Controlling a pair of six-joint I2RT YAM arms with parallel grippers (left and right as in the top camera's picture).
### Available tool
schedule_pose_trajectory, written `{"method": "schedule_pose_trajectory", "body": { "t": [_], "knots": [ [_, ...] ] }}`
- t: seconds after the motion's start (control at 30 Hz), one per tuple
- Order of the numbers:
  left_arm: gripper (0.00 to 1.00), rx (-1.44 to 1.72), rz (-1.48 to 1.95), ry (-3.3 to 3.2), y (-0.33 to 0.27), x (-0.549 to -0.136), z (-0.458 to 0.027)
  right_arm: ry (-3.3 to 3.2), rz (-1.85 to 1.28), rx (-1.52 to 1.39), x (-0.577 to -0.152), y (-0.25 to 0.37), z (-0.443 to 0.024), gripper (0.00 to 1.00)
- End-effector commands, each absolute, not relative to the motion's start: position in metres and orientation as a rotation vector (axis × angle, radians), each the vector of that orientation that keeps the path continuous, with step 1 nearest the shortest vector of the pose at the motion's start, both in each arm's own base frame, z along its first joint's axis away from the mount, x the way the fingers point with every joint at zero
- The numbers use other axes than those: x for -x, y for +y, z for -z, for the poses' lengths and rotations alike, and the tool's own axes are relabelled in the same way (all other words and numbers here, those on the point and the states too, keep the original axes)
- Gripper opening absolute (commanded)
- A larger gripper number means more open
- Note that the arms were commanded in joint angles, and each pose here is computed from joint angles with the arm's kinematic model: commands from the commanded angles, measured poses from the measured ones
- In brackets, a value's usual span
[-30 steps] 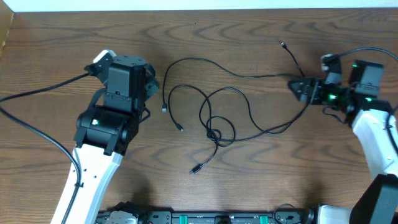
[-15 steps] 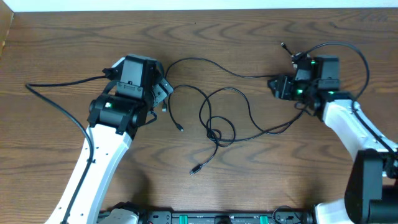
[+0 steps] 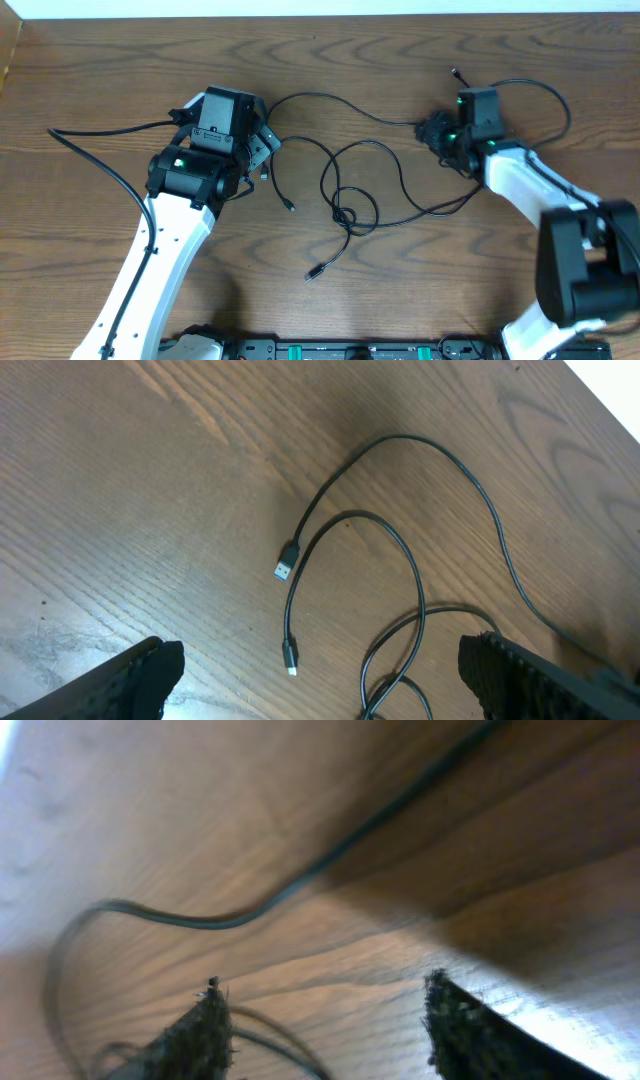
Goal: Untangle cables
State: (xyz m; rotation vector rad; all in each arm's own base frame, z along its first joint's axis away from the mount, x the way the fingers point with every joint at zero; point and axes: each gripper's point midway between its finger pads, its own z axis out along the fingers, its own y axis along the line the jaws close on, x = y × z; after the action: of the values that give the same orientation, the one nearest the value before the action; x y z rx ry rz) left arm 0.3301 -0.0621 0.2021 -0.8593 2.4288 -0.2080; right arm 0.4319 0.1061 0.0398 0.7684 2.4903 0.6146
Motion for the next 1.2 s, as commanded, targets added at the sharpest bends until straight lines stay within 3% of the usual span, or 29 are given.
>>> {"method": "schedule_pose_trajectory", "body": {
  "t": [0.0, 0.27, 0.47, 0.73, 0.93, 1.03, 1.17],
  "knots": [
    [0.94, 0.863, 0.212, 2.421, -0.061, -0.333, -0.206, 2.487, -0.600, -0.776, -0.456, 0.121, -0.034, 0.73],
    [0.94, 0.863, 0.213, 2.421, -0.061, -0.333, -0.206, 2.460, -0.345, -0.901, -0.476, 0.119, -0.031, 0.71],
    [0.94, 0.863, 0.212, 2.421, -0.061, -0.333, -0.206, 2.387, -0.169, -1.037, -0.471, 0.104, -0.015, 0.54],
    [0.94, 0.863, 0.213, 2.421, -0.061, -0.333, -0.206, 2.327, 0.013, -0.988, -0.472, 0.103, 0.009, 0.55],
    [0.94, 0.863, 0.212, 2.421, -0.061, -0.333, -0.206, 2.362, -0.018, -1.000, -0.471, 0.112, 0.034, 0.46],
    [0.94, 0.863, 0.212, 2.422, -0.061, -0.333, -0.206, 2.444, -0.029, -0.899, -0.469, 0.120, 0.051, 0.36],
    [0.94, 0.863, 0.212, 2.422, -0.061, -0.333, -0.206, 2.550, 0.061, -0.806, -0.451, 0.120, 0.077, 0.32]
  ]
}}
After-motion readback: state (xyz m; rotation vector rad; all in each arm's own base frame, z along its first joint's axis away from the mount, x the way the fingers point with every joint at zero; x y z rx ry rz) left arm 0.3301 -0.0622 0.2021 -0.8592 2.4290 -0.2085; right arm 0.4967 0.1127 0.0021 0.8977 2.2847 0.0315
